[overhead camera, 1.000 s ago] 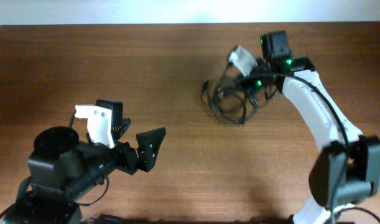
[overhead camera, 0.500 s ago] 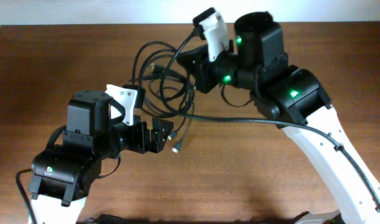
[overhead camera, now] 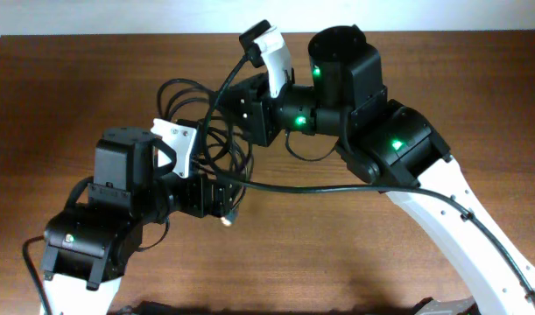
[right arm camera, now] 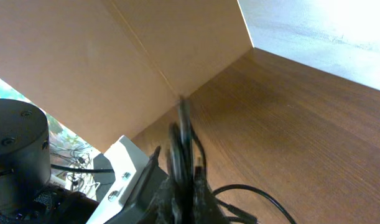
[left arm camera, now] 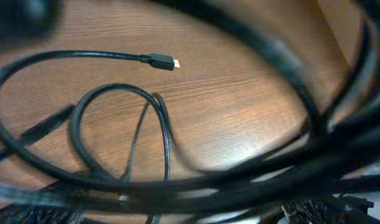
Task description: Untangle cables
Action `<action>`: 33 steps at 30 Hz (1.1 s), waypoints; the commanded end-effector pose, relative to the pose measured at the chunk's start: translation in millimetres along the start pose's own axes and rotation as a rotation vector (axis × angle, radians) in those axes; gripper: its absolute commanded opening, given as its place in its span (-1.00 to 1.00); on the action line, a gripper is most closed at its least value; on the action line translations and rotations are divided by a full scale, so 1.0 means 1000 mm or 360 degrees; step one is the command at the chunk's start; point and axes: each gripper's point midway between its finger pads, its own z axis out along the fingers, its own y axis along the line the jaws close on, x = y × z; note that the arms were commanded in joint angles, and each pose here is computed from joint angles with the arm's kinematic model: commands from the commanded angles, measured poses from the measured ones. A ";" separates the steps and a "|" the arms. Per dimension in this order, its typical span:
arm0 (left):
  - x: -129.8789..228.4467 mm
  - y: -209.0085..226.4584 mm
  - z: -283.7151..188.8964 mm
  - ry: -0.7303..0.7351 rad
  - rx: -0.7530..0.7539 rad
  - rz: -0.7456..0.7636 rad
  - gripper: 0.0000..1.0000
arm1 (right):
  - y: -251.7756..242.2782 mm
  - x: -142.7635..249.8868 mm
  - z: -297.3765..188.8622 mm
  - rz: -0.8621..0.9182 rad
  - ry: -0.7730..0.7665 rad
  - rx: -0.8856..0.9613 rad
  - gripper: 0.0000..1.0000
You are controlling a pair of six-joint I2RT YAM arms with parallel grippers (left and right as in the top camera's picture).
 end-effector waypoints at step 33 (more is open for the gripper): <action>-0.010 0.002 -0.002 -0.0063 -0.0036 0.0054 0.98 | 0.018 -0.139 -0.083 0.0078 -0.0823 -0.0214 -0.92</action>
